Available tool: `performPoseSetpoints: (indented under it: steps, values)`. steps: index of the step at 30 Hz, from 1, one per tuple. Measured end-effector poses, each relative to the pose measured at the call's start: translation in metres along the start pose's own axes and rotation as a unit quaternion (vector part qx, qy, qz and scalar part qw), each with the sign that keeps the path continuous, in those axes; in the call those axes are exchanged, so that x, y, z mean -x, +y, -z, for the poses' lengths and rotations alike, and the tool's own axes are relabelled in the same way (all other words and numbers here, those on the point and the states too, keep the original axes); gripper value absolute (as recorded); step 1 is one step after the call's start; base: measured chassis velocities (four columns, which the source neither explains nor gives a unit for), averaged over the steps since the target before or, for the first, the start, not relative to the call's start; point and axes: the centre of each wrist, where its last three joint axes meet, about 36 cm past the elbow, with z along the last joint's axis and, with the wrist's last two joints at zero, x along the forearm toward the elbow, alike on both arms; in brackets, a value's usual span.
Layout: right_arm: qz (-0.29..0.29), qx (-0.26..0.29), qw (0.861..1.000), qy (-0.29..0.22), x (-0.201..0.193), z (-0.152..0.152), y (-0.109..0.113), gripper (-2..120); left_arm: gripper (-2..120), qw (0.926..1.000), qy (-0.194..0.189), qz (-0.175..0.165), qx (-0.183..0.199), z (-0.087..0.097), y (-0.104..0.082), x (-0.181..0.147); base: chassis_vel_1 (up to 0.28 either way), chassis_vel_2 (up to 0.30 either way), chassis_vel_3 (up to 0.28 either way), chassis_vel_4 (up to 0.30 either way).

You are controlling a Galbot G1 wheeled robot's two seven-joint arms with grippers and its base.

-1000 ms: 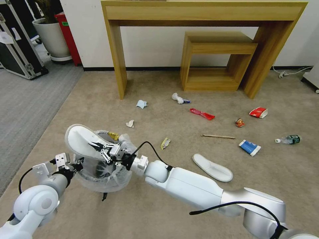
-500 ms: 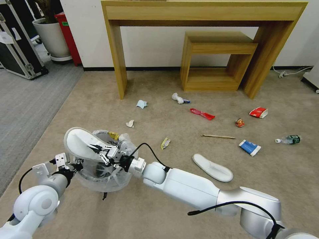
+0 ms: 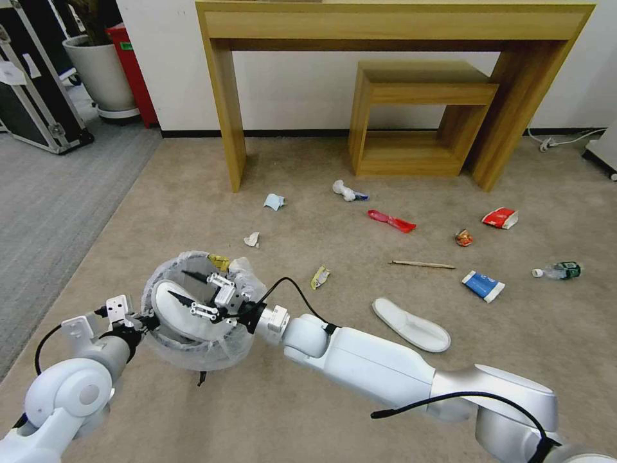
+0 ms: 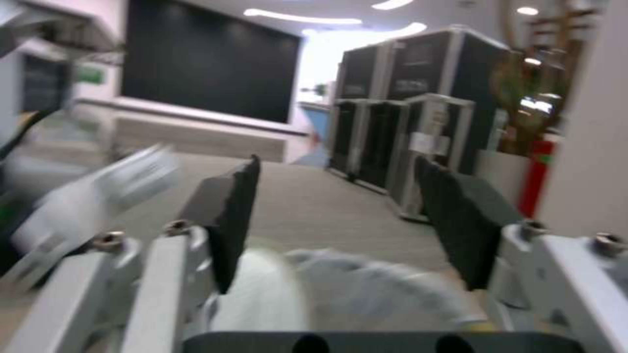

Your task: Pick up the trash bin and place the garbage on the floor into it.

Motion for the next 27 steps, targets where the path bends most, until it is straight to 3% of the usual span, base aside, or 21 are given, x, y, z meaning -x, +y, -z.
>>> performPoseSetpoints:
  steps: [5,7,9,11,13,15,17,18,19,22,23,25,27]
  values:
    - [-0.087,0.015,0.996,0.013,-0.025,0.039,-0.032,86,0,1.0000,-0.002,0.004,0.003,0.002,0.002,0.001,0.000,0.000,0.000,0.000]
    - [-0.145,0.018,0.989,0.024,-0.059,0.068,-0.060,96,0,1.0000,0.000,0.005,0.007,0.003,0.002,0.001,0.000,0.000,0.000,0.000]
    - [-0.160,0.019,0.987,0.025,-0.067,0.076,-0.066,98,0,1.0000,0.000,0.006,0.007,0.003,0.002,0.002,0.000,0.000,0.000,0.000]
    - [-0.215,0.024,0.976,0.026,-0.094,0.105,-0.086,100,0,0.9999,0.004,0.006,0.010,0.003,0.003,0.002,0.000,0.000,0.000,0.000]
    - [-0.223,0.024,0.974,0.026,-0.098,0.108,-0.089,100,0,0.9999,0.005,0.007,0.011,0.003,0.003,0.002,0.000,0.000,0.000,0.000]
    - [-0.272,0.021,0.962,0.029,-0.125,0.132,-0.102,100,0,0.9998,0.010,0.007,0.015,0.003,0.002,0.001,0.000,0.000,0.000,0.000]
    - [-0.274,0.022,0.961,0.029,-0.127,0.133,-0.103,100,0,0.9998,0.010,0.007,0.015,0.003,0.002,0.001,0.000,0.000,0.000,0.000]
    - [-0.318,0.020,0.947,0.034,-0.150,0.147,-0.114,100,0,0.9998,0.010,0.008,0.016,0.003,0.002,0.001,0.000,0.000,0.000,0.000]
    - [-0.318,0.020,0.947,0.034,-0.150,0.147,-0.114,100,0,0.9998,0.010,0.008,0.016,0.003,0.002,0.001,0.000,0.000,0.000,0.000]
    - [-0.402,0.017,0.914,0.051,-0.202,0.159,-0.119,100,0,0.9998,0.003,0.006,0.021,0.004,0.001,0.002,0.000,0.000,0.000,0.000]
    - [-0.402,0.017,0.914,0.051,-0.202,0.159,-0.119,100,0,0.9998,0.003,0.006,0.021,0.004,0.001,0.002,0.000,0.000,0.000,0.000]
    - [-0.457,0.020,0.887,0.062,-0.232,0.162,-0.113,100,0,0.9998,0.002,0.003,0.021,0.003,0.000,0.002,0.000,0.000,0.000,0.000]
    - [-0.463,0.019,0.884,0.063,-0.235,0.162,-0.112,100,0,0.9998,0.002,0.003,0.021,0.003,0.000,0.002,0.000,0.000,0.000,0.000]
